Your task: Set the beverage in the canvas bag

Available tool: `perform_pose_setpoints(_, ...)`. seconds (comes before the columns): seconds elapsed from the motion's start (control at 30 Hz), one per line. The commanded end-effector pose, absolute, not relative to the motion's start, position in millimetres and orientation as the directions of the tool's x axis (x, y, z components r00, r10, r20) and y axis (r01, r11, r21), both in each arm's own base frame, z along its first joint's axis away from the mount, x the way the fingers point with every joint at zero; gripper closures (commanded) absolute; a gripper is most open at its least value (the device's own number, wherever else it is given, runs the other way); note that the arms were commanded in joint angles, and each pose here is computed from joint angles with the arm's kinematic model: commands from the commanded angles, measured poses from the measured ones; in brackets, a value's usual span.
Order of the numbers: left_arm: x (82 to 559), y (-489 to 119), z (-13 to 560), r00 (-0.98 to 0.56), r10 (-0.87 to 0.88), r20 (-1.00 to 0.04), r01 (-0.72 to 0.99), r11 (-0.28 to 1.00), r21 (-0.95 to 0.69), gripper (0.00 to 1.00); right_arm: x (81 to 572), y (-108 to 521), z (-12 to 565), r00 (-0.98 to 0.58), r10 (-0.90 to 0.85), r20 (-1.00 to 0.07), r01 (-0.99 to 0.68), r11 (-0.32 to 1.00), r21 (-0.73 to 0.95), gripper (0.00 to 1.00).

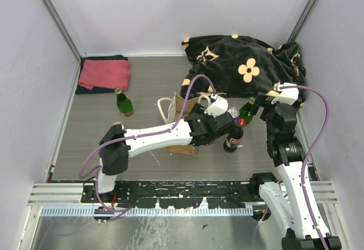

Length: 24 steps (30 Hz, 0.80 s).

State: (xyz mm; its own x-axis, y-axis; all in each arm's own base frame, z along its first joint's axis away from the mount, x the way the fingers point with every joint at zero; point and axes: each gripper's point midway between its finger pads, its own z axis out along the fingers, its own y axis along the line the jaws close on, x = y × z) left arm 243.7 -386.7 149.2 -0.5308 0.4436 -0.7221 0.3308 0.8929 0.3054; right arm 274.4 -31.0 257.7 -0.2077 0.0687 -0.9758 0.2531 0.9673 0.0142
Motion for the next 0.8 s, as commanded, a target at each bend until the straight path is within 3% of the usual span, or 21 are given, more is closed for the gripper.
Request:
perform_pose_setpoints(0.0,246,-399,236,-0.442,0.299,-0.846,0.356,0.924,0.141,0.08,278,-32,274,-0.149,0.070,-0.986,0.254,0.967,0.031,0.00)
perform_pose_setpoints(0.2,255,-394,309,-0.305,0.235,-0.923,0.396,0.912,0.101,0.08,280,-32,289,-0.139,0.066,-0.988,0.255,0.966,0.028,0.00)
perform_pose_setpoints(0.33,288,-363,339,-0.292,0.181,-0.939,0.381,0.923,0.059,0.11,285,-31,298,-0.158,0.064,-0.985,0.249,0.968,0.023,0.00)
perform_pose_setpoints(0.5,329,-313,300,-0.412,0.222,-0.884,0.349,0.934,0.072,0.12,291,-24,306,-0.183,0.079,-0.980,0.223,0.974,0.037,0.00)
perform_pose_setpoints(0.77,341,-286,221,-0.557,0.283,-0.781,0.375,0.925,0.068,0.12,293,-13,287,-0.269,0.102,-0.958,0.179,0.982,0.054,0.00)
